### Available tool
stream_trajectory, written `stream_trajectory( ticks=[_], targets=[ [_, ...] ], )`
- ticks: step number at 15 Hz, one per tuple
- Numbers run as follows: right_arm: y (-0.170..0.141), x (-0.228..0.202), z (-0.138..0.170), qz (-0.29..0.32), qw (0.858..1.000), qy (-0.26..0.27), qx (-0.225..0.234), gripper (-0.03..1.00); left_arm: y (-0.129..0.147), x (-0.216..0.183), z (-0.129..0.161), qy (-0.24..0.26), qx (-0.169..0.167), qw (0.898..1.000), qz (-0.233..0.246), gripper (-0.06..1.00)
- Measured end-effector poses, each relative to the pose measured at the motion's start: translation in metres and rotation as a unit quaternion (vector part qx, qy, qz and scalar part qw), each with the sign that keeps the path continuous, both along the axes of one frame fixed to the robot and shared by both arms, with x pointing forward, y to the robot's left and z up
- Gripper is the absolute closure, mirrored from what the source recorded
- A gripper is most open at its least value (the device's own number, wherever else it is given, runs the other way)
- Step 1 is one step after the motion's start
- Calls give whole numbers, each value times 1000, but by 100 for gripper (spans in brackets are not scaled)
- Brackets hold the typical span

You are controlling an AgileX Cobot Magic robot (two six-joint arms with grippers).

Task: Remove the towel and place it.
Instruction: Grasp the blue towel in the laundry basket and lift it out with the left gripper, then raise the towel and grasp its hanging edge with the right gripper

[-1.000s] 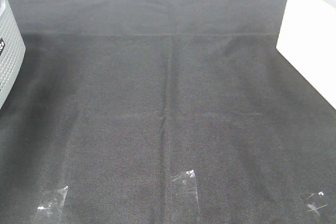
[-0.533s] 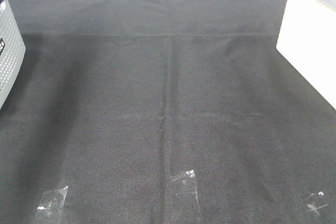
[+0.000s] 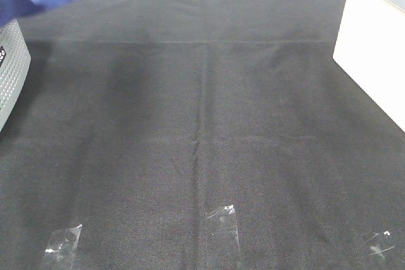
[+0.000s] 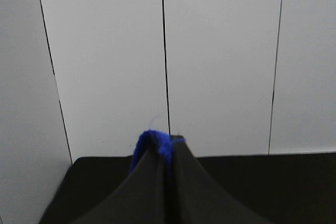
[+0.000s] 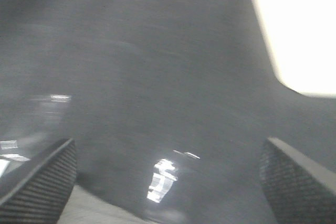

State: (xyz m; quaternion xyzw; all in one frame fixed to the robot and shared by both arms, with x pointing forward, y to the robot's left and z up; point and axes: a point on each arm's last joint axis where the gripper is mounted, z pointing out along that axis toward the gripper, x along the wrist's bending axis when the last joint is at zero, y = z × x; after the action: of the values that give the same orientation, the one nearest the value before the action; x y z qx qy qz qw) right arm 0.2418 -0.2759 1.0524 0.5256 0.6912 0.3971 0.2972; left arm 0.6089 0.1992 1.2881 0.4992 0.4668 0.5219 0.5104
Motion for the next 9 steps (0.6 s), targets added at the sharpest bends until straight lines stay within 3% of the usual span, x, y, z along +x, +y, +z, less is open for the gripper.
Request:
stream_trajectory(
  ticks=[3,6,7,9],
  targets=[
    [15,27,13,90,995,-9,31,8,-34,13,-30,55,52,997,-23,94],
    [24,59,20,161,986,-19,28,10,-67,19,-55,97,69,991,-62,94],
    [30,80,19,220,975,-23,16,13,-87,22,-72,126,87,985,-82,94],
    [37,105,16,272,961,-35,28,16,-104,17,-82,151,114,977,-102,94]
  ],
)
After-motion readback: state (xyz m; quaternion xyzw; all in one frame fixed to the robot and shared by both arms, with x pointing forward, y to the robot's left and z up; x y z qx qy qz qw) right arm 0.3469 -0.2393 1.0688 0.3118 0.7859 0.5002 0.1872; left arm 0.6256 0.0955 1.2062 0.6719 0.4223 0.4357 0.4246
